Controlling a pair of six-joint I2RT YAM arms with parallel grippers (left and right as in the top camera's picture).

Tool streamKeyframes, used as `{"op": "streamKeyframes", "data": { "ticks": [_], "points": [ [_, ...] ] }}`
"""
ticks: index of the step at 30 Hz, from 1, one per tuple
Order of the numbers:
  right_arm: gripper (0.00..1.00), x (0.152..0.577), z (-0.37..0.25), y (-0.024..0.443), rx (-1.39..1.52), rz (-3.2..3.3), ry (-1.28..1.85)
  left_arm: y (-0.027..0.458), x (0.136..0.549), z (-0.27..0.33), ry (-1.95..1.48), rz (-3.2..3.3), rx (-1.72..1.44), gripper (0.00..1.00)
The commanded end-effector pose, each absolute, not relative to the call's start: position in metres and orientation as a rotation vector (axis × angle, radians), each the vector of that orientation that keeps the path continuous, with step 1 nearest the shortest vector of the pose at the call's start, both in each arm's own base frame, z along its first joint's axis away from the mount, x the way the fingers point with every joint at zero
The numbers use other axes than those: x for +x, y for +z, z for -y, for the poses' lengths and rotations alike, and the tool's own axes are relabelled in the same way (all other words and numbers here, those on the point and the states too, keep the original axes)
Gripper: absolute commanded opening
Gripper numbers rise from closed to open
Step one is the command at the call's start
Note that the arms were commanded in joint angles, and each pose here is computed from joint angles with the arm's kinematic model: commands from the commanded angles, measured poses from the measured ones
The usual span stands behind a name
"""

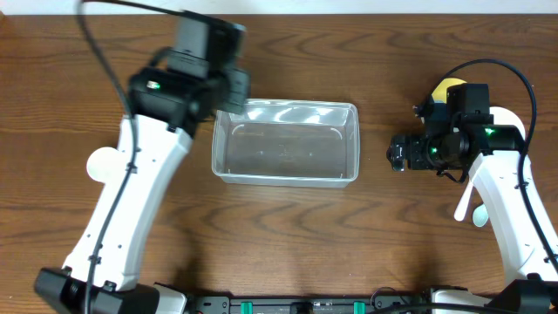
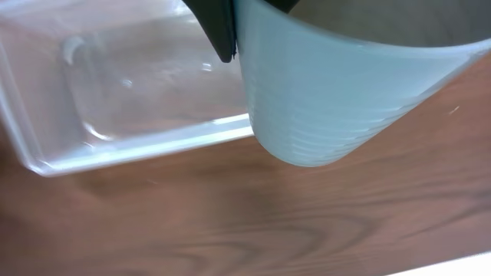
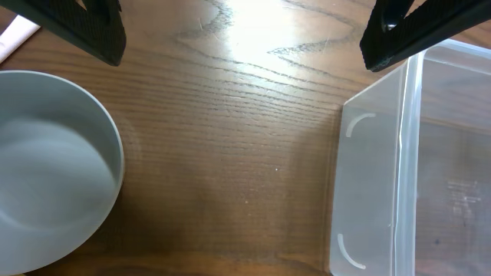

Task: Pack container
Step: 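Carry the grey cup into the container's left end and release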

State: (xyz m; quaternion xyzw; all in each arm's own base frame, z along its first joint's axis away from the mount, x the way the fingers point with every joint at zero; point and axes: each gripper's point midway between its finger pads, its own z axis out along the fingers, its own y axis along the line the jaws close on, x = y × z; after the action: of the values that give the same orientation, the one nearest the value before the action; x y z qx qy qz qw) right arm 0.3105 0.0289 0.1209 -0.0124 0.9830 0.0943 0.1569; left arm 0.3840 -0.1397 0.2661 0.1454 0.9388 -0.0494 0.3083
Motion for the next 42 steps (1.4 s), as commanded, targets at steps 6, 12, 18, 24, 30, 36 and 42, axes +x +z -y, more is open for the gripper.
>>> {"op": "streamKeyframes", "data": {
  "ticks": [6, 12, 18, 24, 30, 36, 42],
  "points": [
    [0.99, 0.315, -0.029, 0.127, -0.017, -2.797, 0.286, 0.160, 0.385, 0.173, -0.152, -2.762, 0.532, 0.06],
    [0.99, 0.315, -0.029, 0.127, -0.017, -2.800, 0.286, 0.102, 0.395, 0.175, -0.141, -2.881, 0.539, 0.06],
    [0.99, 0.315, -0.029, 0.127, -0.017, -2.800, 0.286, 0.076, 0.394, 0.170, -0.114, -2.947, 0.535, 0.06],
    [0.99, 0.314, -0.029, 0.127, -0.017, -2.802, 0.286, 0.072, 0.398, 0.158, -0.043, -2.952, 0.515, 0.17],
    [0.99, 0.313, -0.029, 0.126, -0.016, -2.808, 0.287, 0.072, 0.396, 0.151, -0.033, -2.975, 0.497, 0.30],
    [0.99, 0.313, -0.029, 0.126, -0.015, -2.808, 0.287, 0.072, 0.396, 0.150, -0.032, -2.976, 0.495, 0.31],
    [0.99, 0.313, -0.029, 0.126, -0.016, -2.807, 0.287, 0.083, 0.399, 0.151, -0.041, -2.945, 0.491, 0.39]
  ]
}}
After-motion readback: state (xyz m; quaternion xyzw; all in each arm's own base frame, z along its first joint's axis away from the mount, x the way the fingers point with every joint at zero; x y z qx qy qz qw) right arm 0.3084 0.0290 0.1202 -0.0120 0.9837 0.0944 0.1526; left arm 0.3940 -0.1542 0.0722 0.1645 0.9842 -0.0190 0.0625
